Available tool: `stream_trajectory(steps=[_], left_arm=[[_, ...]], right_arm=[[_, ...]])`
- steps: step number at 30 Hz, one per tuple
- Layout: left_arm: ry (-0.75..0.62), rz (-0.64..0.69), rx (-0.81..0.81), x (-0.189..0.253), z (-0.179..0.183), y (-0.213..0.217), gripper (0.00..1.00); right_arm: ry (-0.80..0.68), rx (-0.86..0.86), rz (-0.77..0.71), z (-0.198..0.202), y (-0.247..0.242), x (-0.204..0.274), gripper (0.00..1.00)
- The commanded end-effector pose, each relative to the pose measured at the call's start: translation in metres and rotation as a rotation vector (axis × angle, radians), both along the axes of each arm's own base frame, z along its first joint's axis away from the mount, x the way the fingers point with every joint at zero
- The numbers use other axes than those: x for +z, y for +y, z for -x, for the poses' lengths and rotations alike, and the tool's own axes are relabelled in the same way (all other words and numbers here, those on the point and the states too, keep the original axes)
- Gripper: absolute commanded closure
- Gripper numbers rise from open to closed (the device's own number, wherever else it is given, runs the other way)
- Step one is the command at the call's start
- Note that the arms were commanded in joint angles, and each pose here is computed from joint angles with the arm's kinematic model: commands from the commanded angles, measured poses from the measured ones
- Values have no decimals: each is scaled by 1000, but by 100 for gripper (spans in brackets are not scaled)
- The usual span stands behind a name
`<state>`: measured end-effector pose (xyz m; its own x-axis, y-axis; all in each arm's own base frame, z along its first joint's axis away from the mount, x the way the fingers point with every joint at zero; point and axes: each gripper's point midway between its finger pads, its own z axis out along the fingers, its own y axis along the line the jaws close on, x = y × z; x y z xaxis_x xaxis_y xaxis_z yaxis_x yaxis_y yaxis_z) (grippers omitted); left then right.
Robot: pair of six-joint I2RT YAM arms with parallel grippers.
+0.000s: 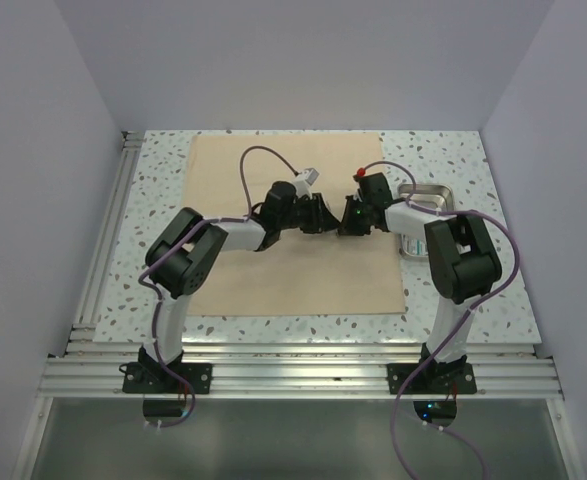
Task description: Prepare the surgical pack
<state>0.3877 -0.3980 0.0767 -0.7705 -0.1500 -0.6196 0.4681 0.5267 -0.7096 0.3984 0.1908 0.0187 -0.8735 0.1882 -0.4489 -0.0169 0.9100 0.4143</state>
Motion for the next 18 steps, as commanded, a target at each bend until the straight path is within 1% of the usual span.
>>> stream_trajectory(steps=[1, 3, 4, 8, 16, 18], left_arm=[[-57, 79, -16, 35, -7, -14, 64], [-42, 52, 3, 29, -11, -13, 63], [-15, 17, 29, 18, -13, -10, 63], [28, -62, 99, -1, -18, 3, 63], [90, -163, 142, -27, -21, 12, 59], [91, -177, 155, -28, -22, 15, 62]], right_arm=[[92, 30, 37, 21, 0, -23, 94], [92, 32, 38, 20, 0, -23, 94], [92, 30, 37, 20, 0, -23, 94], [92, 33, 29, 20, 2, -23, 95], [90, 37, 34, 20, 2, -23, 95], [90, 36, 30, 19, 2, -23, 95]])
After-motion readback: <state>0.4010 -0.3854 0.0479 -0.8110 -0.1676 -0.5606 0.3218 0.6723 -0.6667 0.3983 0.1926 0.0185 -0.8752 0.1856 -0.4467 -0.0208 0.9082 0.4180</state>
